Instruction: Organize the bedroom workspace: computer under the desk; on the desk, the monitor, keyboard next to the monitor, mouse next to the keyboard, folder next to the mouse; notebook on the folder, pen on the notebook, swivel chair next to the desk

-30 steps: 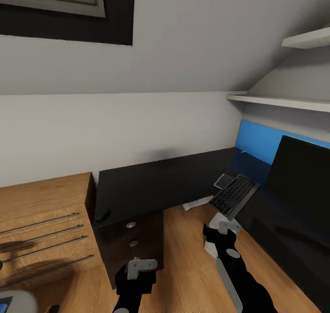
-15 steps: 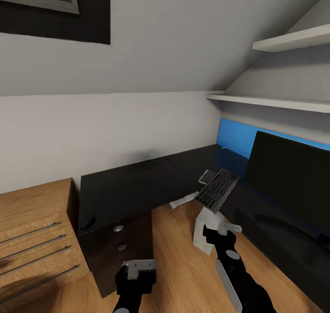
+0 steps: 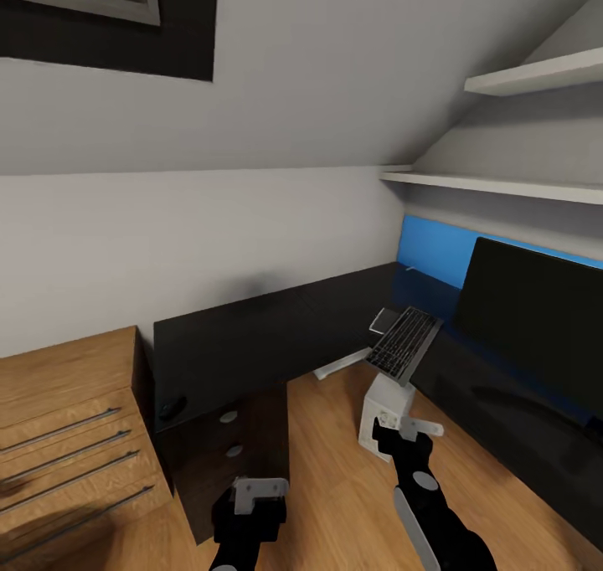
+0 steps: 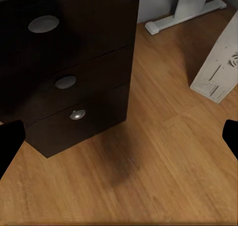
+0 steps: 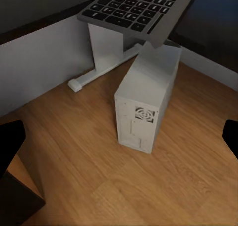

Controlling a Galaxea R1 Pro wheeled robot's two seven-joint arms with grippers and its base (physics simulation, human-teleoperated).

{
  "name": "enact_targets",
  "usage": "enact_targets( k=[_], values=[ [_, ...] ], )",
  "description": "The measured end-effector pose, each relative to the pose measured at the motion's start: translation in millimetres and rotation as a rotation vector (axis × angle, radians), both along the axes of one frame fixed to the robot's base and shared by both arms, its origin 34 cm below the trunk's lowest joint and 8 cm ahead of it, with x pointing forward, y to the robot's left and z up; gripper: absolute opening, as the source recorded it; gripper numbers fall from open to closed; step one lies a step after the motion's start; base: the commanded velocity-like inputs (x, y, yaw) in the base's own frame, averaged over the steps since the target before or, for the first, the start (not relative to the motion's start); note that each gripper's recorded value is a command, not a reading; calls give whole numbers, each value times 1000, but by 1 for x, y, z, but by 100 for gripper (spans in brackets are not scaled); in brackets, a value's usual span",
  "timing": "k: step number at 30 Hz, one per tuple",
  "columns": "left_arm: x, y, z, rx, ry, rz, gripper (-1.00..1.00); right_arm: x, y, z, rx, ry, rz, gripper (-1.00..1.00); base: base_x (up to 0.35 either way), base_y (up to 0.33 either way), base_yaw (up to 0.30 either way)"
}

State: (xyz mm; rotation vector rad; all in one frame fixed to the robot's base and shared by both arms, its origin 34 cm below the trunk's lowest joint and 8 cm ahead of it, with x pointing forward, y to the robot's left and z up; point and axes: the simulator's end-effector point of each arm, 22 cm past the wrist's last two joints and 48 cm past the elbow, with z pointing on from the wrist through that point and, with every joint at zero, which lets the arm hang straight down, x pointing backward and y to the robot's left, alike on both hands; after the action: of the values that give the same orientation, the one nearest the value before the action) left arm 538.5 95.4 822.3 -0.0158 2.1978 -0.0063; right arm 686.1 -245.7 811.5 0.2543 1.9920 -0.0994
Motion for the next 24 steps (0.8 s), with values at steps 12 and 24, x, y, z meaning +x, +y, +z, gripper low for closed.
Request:
enact_targets(
  k=[12, 24],
  values=[
    [3, -6, 4, -19, -18, 1, 100, 3, -3, -1, 58, -98, -29, 100, -1, 6, -1],
    [4, -8, -11, -22, -23, 1, 100, -20, -15, -78, 416, -42, -284, 100, 0, 0, 0]
  ],
)
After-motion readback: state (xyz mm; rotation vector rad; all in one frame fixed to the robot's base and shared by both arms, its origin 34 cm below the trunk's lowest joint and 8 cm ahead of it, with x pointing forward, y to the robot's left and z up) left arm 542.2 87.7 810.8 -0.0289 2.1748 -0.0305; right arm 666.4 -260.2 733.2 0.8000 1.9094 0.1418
